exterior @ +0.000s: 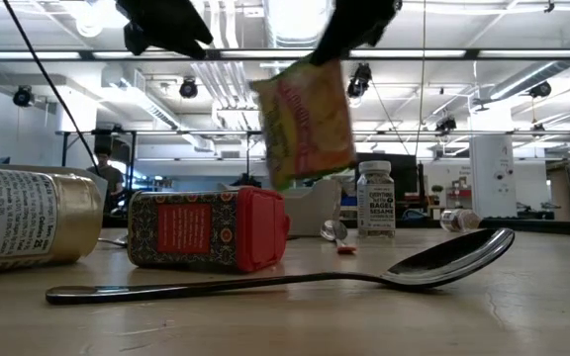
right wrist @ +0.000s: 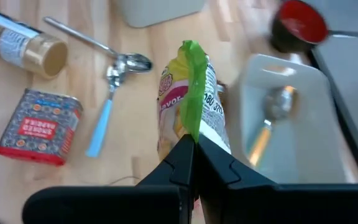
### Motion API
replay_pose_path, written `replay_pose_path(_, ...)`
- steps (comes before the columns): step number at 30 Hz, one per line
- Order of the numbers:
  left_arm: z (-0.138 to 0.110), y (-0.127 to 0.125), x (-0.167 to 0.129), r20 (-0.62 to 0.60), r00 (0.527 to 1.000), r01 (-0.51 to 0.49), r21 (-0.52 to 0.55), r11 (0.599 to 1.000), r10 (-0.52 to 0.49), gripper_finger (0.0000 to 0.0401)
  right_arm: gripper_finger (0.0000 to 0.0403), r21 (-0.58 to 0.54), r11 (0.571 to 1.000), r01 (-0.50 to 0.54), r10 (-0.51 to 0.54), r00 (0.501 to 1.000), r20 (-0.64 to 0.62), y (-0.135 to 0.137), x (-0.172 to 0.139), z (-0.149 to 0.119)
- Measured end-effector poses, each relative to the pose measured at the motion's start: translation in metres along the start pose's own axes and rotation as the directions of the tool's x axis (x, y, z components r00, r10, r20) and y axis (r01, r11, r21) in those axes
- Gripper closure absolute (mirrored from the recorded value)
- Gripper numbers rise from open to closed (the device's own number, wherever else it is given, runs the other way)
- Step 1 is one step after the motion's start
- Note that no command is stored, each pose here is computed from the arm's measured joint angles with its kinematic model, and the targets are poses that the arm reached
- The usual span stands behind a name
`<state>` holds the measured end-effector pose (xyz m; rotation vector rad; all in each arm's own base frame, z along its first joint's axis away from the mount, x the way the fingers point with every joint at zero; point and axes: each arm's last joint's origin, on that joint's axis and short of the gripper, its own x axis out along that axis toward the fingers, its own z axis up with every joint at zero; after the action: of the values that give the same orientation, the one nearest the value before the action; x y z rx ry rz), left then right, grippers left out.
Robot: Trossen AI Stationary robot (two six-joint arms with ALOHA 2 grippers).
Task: Pick & Place Food Item
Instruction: Put the green noodle pack into the black bin
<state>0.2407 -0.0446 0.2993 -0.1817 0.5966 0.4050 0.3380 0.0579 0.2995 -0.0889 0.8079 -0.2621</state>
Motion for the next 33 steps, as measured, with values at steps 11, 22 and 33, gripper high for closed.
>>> replay_pose_path(11,0.007,0.006,-0.01,0.091,0.994,-0.054,0.016,0.998,0.053,0.0222,0.0395,0.014,0.999,0.029,-0.028,0.998,-0.055,-0.022,-0.069,-0.017)
replay_pose_path(22,0.004,0.006,-0.002,0.161,0.974,-0.165,0.011,0.986,0.161,0.0222,0.0395,0.092,0.988,0.123,-0.114,0.989,-0.09,-0.033,-0.13,-0.048)
replay_pose_path(33,0.007,0.006,-0.002,0.203,0.962,-0.189,0.022,0.982,0.181,0.0222,0.0395,0.125,0.972,0.199,-0.167,0.958,-0.234,-0.028,-0.159,-0.082)
